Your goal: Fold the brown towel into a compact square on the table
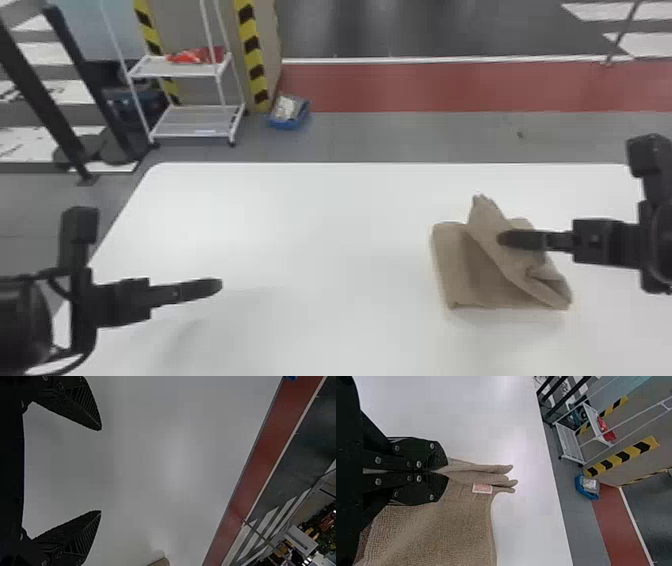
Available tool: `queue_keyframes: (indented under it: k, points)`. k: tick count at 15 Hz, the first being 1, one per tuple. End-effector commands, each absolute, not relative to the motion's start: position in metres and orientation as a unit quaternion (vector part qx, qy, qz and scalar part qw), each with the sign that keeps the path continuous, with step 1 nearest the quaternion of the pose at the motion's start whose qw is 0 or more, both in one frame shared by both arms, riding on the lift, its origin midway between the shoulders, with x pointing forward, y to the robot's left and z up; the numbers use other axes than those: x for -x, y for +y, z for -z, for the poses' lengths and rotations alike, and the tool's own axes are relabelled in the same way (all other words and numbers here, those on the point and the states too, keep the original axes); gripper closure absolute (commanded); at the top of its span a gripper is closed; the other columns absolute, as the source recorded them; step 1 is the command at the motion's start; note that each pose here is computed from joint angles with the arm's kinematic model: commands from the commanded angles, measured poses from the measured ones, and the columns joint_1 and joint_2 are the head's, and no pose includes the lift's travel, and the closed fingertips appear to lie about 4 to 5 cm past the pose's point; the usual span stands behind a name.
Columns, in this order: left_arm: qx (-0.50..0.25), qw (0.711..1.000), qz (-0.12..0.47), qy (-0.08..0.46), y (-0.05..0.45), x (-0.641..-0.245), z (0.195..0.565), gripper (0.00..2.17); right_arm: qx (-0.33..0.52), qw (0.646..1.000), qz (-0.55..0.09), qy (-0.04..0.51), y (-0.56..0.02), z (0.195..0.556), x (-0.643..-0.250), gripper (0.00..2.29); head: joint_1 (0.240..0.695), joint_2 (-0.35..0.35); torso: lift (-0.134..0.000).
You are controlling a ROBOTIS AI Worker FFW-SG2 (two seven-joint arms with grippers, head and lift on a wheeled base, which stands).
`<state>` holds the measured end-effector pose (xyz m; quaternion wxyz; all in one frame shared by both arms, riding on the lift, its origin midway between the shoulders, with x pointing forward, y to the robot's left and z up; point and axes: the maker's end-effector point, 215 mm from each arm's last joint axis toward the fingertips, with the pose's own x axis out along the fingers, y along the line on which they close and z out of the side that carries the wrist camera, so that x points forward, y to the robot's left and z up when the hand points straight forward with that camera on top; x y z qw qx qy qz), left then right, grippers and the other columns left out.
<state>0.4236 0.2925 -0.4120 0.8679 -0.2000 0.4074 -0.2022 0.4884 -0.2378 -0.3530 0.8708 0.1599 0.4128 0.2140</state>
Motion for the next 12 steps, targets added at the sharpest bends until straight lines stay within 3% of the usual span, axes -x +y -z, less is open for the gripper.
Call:
queue_keyframes:
  k: [1,2,3,4,5,6,12]
  points:
    - [0.199,0.868,0.201,0.407,0.295,-0.423,0.413,0.15,-0.151,0.870,-0.206,0.421,-0.238,0.359,-0.485,1.29,0.695,0.067,-0.124]
    - [0.199,0.868,0.201,0.408,0.295,-0.422,0.414,0.15,-0.145,0.868,-0.210,0.426,-0.232,0.362,-0.483,1.24,0.695,0.067,-0.124]
    - [0.199,0.868,0.203,0.407,0.293,-0.422,0.414,0.15,-0.140,0.865,-0.213,0.432,-0.223,0.368,-0.481,0.88,0.695,0.068,-0.124]
    - [0.200,0.868,0.204,0.406,0.293,-0.423,0.414,0.15,-0.139,0.863,-0.219,0.433,-0.215,0.369,-0.480,0.70,0.695,0.072,-0.124]
    - [0.200,0.868,0.204,0.406,0.292,-0.423,0.414,0.15,-0.142,0.862,-0.221,0.435,-0.207,0.371,-0.479,0.24,0.695,0.078,-0.124]
    - [0.198,0.869,0.204,0.405,0.293,-0.423,0.413,0.15,-0.143,0.861,-0.220,0.436,-0.203,0.375,-0.477,0.04,0.695,0.085,-0.124]
    - [0.198,0.872,0.203,0.398,0.297,-0.426,0.409,0.15,-0.139,0.867,-0.193,0.438,-0.209,0.383,-0.480,0.04,0.695,0.118,-0.124]
